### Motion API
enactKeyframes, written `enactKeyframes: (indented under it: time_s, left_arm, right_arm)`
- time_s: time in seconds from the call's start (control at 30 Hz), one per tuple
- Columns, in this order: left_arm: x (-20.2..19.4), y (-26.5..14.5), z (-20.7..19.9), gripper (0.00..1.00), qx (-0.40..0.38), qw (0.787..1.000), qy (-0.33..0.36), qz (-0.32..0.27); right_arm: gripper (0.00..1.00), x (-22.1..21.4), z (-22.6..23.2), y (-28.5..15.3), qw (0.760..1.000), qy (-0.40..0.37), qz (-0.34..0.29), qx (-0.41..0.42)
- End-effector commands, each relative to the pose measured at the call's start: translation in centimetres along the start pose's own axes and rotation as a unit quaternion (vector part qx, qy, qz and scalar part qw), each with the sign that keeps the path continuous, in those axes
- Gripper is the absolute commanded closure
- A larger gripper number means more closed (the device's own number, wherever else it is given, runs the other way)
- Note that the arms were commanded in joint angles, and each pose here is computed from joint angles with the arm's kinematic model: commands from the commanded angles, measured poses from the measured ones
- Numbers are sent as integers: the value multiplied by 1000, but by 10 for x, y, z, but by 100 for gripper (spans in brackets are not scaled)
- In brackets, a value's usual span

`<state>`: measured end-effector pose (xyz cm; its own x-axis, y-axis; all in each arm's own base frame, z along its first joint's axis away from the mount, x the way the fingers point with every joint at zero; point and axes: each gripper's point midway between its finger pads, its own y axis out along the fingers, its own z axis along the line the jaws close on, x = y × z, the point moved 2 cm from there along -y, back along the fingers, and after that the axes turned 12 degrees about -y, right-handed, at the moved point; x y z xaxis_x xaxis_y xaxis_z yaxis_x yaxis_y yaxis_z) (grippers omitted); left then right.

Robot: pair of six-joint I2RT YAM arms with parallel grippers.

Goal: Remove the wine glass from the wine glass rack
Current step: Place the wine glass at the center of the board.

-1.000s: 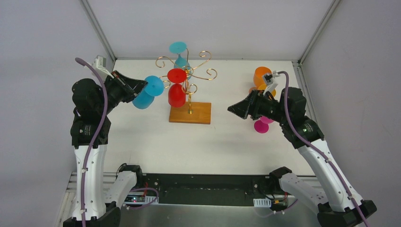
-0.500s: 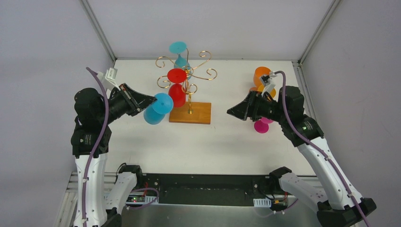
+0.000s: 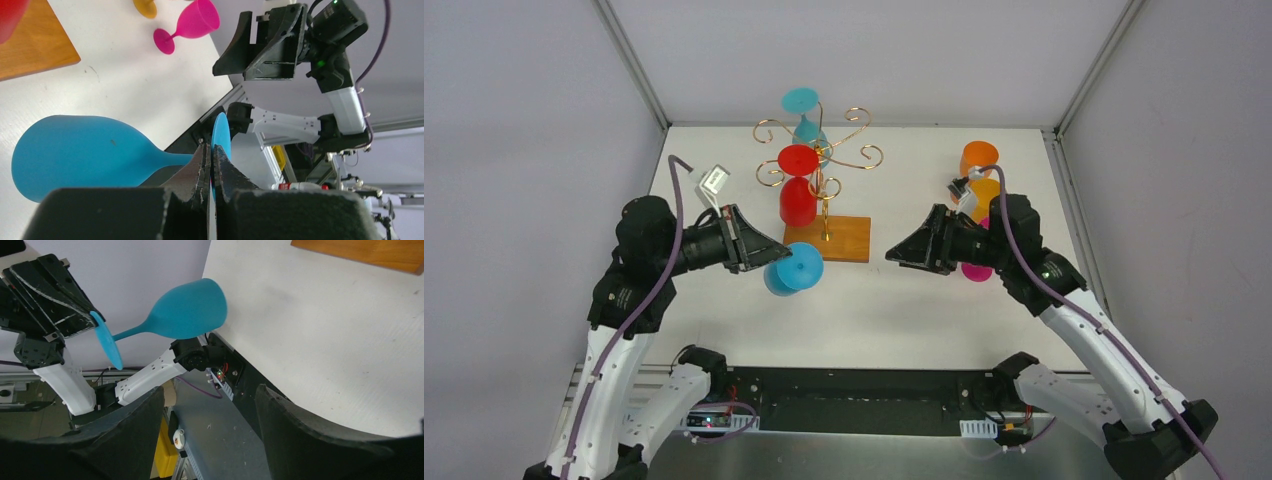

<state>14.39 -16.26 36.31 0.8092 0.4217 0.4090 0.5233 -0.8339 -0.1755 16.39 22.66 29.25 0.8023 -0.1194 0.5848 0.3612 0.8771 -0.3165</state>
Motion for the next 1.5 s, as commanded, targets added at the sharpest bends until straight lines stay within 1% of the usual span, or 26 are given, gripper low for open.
enactKeyframes:
  time_s: [0.0, 0.07, 0.17, 0.2, 0.33, 0.53, 0.67, 0.9, 1.13, 1.3, 1.37, 1.47]
  left_arm:
    - [-6, 15, 9, 100, 14, 999, 40, 12]
    - [-14, 23, 13, 100, 20, 998, 59, 28]
    - [-28, 35, 15, 100, 27, 993, 96, 55]
    - [-29, 38, 18, 100, 34, 992, 108, 55]
    - [-50, 51, 18, 100, 33, 982, 164, 91]
    - [-63, 61, 15, 100, 23, 969, 220, 113]
    - [-71, 68, 8, 100, 2, 958, 253, 133]
    - [-88, 75, -4, 100, -39, 935, 304, 175]
    - [-95, 73, -9, 100, -56, 921, 340, 181]
    - [-100, 75, -10, 100, -60, 914, 354, 187]
    - [-102, 77, -10, 100, -60, 912, 358, 191]
    - [-104, 78, -10, 100, -64, 910, 358, 198]
  right_arm:
    - [29, -2, 15, 14, 999, 28, -10, 18]
    - [29, -11, 18, 25, 999, 47, -2, 28]
    - [29, -17, 18, 34, 997, 73, -5, 31]
    - [29, -19, 17, 36, 996, 83, -8, 29]
    - [29, -24, 14, 42, 992, 117, -12, 37]
    - [29, -34, 16, 49, 985, 163, -1, 61]
    - [29, -40, 21, 54, 978, 188, 20, 83]
    - [30, -59, 33, 67, 970, 207, 63, 112]
    - [31, -78, 46, 75, 963, 216, 98, 129]
    - [36, -88, 53, 80, 958, 223, 117, 137]
    - [41, -91, 54, 82, 957, 225, 121, 140]
    - [51, -93, 54, 83, 956, 225, 122, 142]
